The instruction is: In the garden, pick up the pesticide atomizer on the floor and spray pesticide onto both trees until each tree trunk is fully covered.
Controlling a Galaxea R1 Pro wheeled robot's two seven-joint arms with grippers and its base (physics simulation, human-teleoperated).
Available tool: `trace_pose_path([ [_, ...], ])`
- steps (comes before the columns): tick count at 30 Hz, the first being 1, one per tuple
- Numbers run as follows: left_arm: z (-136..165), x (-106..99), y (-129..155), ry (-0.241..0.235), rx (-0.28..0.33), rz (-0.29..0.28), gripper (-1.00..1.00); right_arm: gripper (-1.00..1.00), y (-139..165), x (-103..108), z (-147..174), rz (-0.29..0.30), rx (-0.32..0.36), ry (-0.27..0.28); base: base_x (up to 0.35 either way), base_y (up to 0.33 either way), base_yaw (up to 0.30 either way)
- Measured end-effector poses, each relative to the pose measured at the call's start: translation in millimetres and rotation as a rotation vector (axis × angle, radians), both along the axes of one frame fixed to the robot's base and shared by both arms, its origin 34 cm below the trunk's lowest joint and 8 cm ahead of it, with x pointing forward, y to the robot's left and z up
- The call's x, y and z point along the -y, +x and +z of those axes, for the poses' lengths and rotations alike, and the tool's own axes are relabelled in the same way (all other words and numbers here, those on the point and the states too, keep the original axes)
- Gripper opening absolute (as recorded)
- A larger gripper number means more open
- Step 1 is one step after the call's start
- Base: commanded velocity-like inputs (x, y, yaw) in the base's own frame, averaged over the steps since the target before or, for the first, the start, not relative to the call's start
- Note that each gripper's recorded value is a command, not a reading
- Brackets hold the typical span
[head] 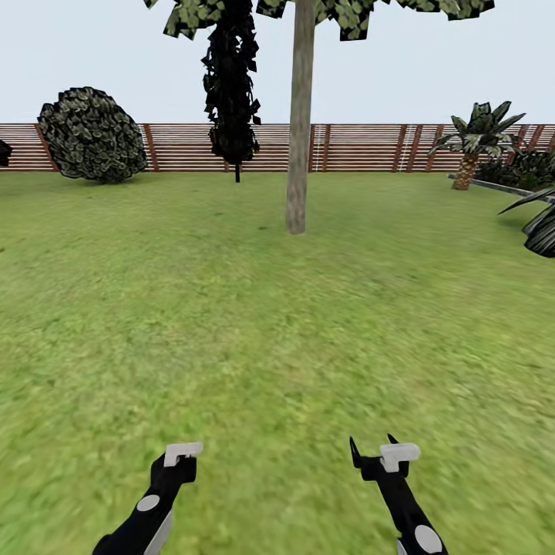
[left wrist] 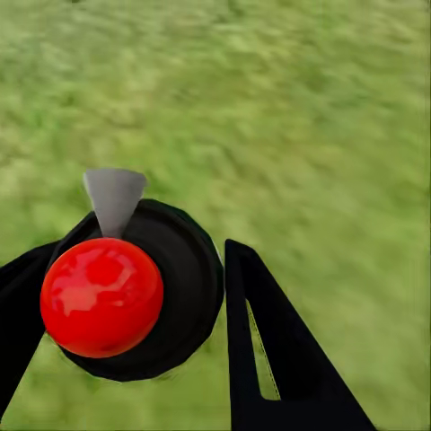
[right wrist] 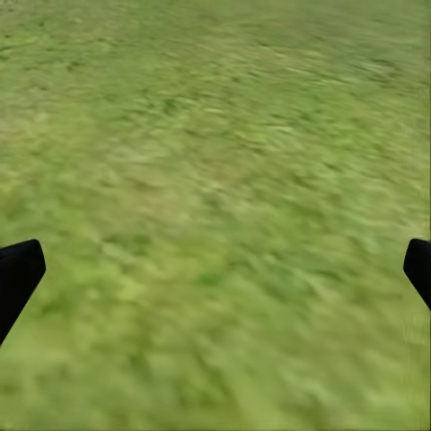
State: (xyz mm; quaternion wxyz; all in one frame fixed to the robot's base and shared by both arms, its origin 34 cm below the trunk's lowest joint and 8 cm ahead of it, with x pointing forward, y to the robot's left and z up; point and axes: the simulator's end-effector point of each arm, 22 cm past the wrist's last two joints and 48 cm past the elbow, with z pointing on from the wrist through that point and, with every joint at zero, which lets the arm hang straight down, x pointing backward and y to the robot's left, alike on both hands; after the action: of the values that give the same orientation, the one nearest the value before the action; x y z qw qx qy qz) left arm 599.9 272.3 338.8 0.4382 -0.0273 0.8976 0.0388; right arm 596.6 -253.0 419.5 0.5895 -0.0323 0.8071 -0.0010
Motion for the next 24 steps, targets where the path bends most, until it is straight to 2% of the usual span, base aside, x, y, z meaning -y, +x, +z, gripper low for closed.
trace_pose_path([
  [17, 0.0, 0.0, 0.0, 0.0, 0.0, 0.0, -1.0, 1.0, 0.1, -0.1, 0.2, 0.0, 0.001, -0.001, 0.34, 0.0, 0.0],
  [24, 0.1, 0.0, 0.1, 0.0, 0.001, 0.0, -1.0, 1.0, 0.0, 0.0, 0.1, 0.0, 0.0, 0.0, 0.34, 0.0, -0.171],
])
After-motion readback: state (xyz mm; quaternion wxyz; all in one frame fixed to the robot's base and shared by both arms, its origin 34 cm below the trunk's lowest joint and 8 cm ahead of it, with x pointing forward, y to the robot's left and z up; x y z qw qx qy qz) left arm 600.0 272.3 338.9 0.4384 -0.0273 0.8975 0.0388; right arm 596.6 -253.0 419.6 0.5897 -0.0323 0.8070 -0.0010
